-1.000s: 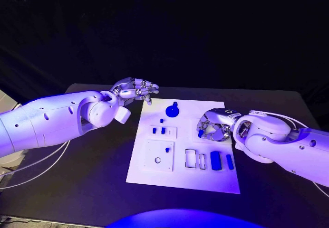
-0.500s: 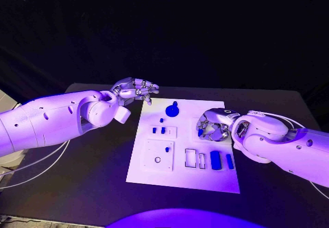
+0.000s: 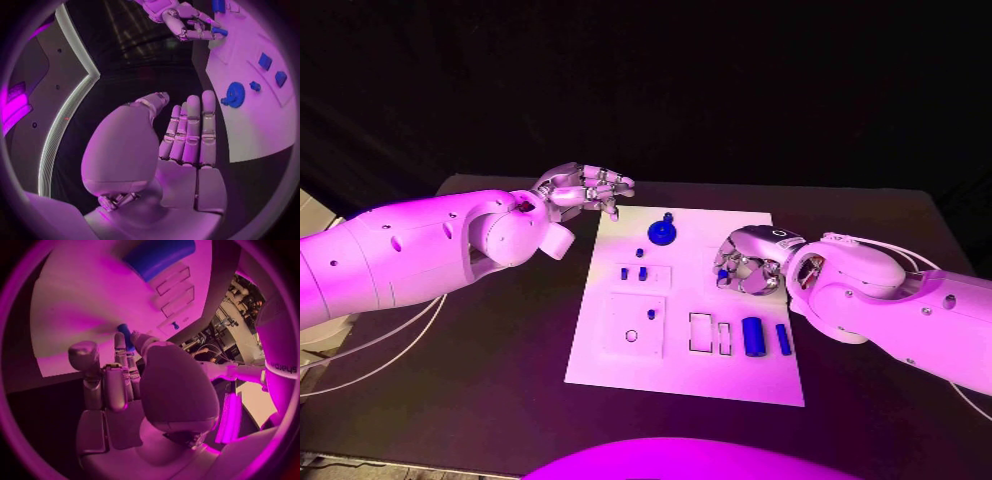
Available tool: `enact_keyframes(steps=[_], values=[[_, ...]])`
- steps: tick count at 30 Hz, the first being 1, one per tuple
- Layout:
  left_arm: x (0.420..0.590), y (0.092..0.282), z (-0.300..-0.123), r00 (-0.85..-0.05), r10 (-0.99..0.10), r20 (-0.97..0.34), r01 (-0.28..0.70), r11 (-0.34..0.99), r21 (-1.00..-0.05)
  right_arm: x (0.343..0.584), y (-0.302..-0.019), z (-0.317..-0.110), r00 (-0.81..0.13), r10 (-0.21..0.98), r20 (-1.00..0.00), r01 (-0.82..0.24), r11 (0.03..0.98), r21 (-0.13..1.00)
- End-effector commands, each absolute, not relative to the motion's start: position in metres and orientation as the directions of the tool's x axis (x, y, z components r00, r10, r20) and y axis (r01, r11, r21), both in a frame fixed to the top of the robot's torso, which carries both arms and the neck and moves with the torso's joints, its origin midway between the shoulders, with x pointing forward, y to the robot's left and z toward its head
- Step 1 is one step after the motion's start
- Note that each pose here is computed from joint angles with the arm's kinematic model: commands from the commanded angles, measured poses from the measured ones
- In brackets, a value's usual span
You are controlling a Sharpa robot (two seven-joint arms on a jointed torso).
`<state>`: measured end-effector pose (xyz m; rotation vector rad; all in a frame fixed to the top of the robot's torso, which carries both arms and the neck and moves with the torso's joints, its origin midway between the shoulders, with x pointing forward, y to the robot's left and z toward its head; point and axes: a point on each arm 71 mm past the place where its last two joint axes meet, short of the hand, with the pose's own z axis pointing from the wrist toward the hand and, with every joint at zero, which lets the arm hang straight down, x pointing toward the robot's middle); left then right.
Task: Assemble the parts on the task board
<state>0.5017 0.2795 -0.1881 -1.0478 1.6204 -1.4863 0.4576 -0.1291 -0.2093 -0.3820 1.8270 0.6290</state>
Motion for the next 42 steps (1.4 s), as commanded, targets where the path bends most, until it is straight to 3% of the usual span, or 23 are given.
enact_keyframes(steps=[1, 14, 23, 35, 42], values=[[0.501, 0.277, -0.187, -0.453, -0.89, 0.04, -0.106, 0.009, -0.994, 0.457, -0.128, -0.205, -0.283, 0.09, -0.955, -0.545, 0.804, 0.237], [0.502, 0.277, -0.187, -0.453, -0.89, 0.04, -0.106, 0.009, -0.994, 0.457, -0.134, -0.199, -0.216, 0.159, -0.963, -0.52, 0.816, 0.252], [0.502, 0.277, -0.187, -0.452, -0.891, 0.039, -0.106, 0.01, -0.994, 0.44, -0.133, -0.186, -0.197, 0.218, -0.956, -0.556, 0.778, 0.292], [0.502, 0.276, -0.187, -0.453, -0.891, 0.039, -0.105, 0.009, -0.994, 0.414, -0.111, -0.171, -0.223, 0.278, -0.934, -0.629, 0.691, 0.356], [0.502, 0.274, -0.187, -0.454, -0.89, 0.04, -0.101, 0.007, -0.995, 0.399, -0.081, -0.18, -0.273, 0.293, -0.916, -0.678, 0.617, 0.4]])
